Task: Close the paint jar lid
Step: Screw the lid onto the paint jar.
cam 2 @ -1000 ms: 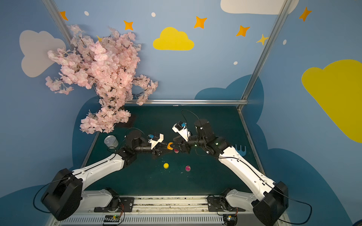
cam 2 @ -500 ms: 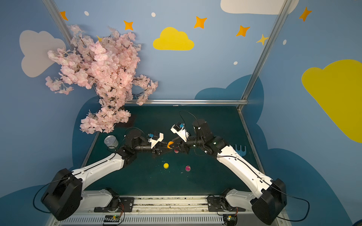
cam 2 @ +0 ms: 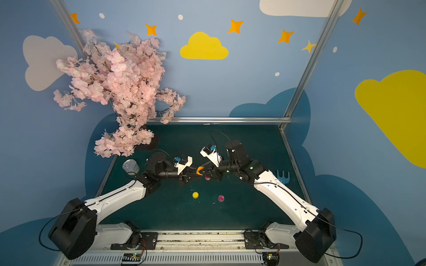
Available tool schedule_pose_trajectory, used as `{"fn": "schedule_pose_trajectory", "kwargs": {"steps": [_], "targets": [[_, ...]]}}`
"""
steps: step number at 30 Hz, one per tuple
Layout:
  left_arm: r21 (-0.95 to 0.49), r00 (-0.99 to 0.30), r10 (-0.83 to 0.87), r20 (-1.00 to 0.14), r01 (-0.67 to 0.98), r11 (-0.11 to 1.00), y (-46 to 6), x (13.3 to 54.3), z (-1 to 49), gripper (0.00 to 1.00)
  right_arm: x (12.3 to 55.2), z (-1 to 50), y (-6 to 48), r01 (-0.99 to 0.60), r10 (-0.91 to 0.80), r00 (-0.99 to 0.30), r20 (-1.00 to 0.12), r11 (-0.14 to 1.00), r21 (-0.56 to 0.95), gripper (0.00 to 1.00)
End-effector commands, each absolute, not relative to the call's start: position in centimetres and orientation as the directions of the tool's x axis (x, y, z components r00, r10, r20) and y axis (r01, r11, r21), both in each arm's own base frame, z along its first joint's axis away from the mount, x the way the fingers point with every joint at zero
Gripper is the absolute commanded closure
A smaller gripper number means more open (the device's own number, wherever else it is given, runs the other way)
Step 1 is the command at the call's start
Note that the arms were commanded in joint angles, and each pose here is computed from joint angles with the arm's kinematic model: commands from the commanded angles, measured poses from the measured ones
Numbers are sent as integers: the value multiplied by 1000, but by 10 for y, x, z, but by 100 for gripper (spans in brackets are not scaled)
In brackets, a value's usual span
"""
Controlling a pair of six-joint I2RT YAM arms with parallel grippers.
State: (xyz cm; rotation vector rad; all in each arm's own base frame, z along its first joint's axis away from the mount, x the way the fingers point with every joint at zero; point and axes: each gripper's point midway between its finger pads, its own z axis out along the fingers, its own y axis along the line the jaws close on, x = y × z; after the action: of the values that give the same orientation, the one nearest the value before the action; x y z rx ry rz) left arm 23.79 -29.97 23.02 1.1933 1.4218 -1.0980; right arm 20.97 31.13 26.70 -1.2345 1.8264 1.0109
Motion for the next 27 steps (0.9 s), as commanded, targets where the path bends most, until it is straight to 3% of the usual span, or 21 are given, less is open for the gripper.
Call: {"fn": "schedule_pose_trajectory", "kwargs": {"steps": [1,13,21,27], "targets": [[12,-1,98,-995,991,132,-302,245,259,76,211,263,315,-944,-411,-308,-858,246,221,70],[139,122,77,-990,949,283,-294,266,293,76,221,245,321,-906,-425,-405,-810,307,292,74],[265,232,128,-964,859,439,-289,287,308,76,234,237,322,-843,-404,-508,-761,418,340,77],[306,270,145,-952,815,491,-292,298,316,76,242,231,322,-797,-372,-561,-740,484,361,82]]}}
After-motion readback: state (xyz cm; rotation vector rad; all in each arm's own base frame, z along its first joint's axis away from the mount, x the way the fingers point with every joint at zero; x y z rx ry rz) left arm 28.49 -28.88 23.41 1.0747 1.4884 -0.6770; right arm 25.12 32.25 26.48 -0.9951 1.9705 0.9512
